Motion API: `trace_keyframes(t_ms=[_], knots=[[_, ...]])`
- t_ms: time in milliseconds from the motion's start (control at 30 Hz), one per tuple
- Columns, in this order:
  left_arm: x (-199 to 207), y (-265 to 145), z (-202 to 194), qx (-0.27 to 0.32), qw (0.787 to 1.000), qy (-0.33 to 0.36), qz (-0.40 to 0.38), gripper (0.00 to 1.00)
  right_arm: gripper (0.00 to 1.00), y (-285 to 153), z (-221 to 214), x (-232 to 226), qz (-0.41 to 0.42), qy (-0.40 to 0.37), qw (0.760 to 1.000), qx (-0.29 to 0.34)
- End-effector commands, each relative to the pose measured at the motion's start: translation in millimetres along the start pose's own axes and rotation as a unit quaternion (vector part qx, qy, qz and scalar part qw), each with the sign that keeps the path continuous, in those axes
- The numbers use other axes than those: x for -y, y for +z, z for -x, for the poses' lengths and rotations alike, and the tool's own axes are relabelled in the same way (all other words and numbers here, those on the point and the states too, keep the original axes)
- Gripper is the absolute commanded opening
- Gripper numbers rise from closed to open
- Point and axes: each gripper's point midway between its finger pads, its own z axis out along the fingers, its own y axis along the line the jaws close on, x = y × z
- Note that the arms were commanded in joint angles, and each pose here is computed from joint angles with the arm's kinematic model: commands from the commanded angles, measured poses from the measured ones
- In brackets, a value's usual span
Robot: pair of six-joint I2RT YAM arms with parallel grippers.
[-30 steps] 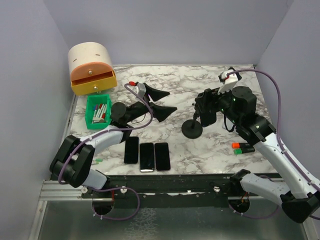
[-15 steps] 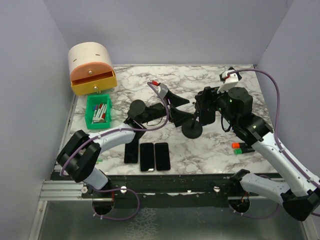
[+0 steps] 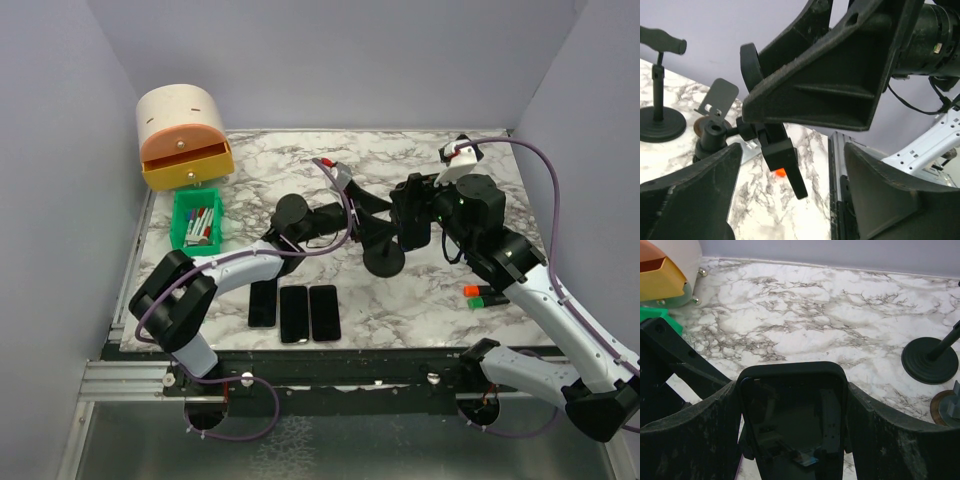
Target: Remove the phone from the phone stand
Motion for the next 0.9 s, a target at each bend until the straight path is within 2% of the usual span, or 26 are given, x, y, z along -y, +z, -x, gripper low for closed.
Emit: trace_keyframes(t_ms=[0, 100, 300, 500, 600, 633, 767, 867], knots=[[-5.9, 13.6, 4.2, 0.005, 1.0, -0.012, 0.007, 0.71, 0.2, -0.7, 15.6, -2.5, 0.0, 0.014, 1.0, 0.023], [-8.0, 14.1, -2.1, 0.0, 1.0, -0.026, 0.013, 0.53, 0.2, -1.0, 14.3, -2.1, -0.001, 0.013, 1.0, 0.021], [-2.1, 16.8, -6.6, -0.004, 0.999, -0.031, 0.009, 0.4, 0.2, -1.8, 13.7, -0.8, -0.003, 0.012, 1.0, 0.02], [2.8, 17.3, -3.8, 0.0, 1.0, -0.024, 0.005, 0.03, 0.2, -3.1, 10.6, -0.6, -0.001, 0.01, 1.0, 0.017], [4.5, 16.9, -5.9, -0.001, 1.0, -0.016, 0.004, 0.0, 0.24, -4.0, 4.0, -3.5, 0.008, 0.006, 1.0, 0.002], [4.5, 16.7, -5.7, -0.001, 1.0, -0.014, 0.005, 0.0, 0.28, -4.8, 1.7, -4.8, 0.012, 0.005, 1.0, -0.004], [5.0, 14.7, -6.1, 0.0, 1.0, -0.005, 0.007, 0.0, 0.63, -9.7, -5.8, -7.5, 0.024, -0.001, 0.999, -0.026], [5.3, 13.3, -4.9, 0.002, 1.0, 0.002, 0.009, 0.0, 0.78, -15.1, -5.6, -7.4, 0.026, 0.0, 0.999, -0.031]])
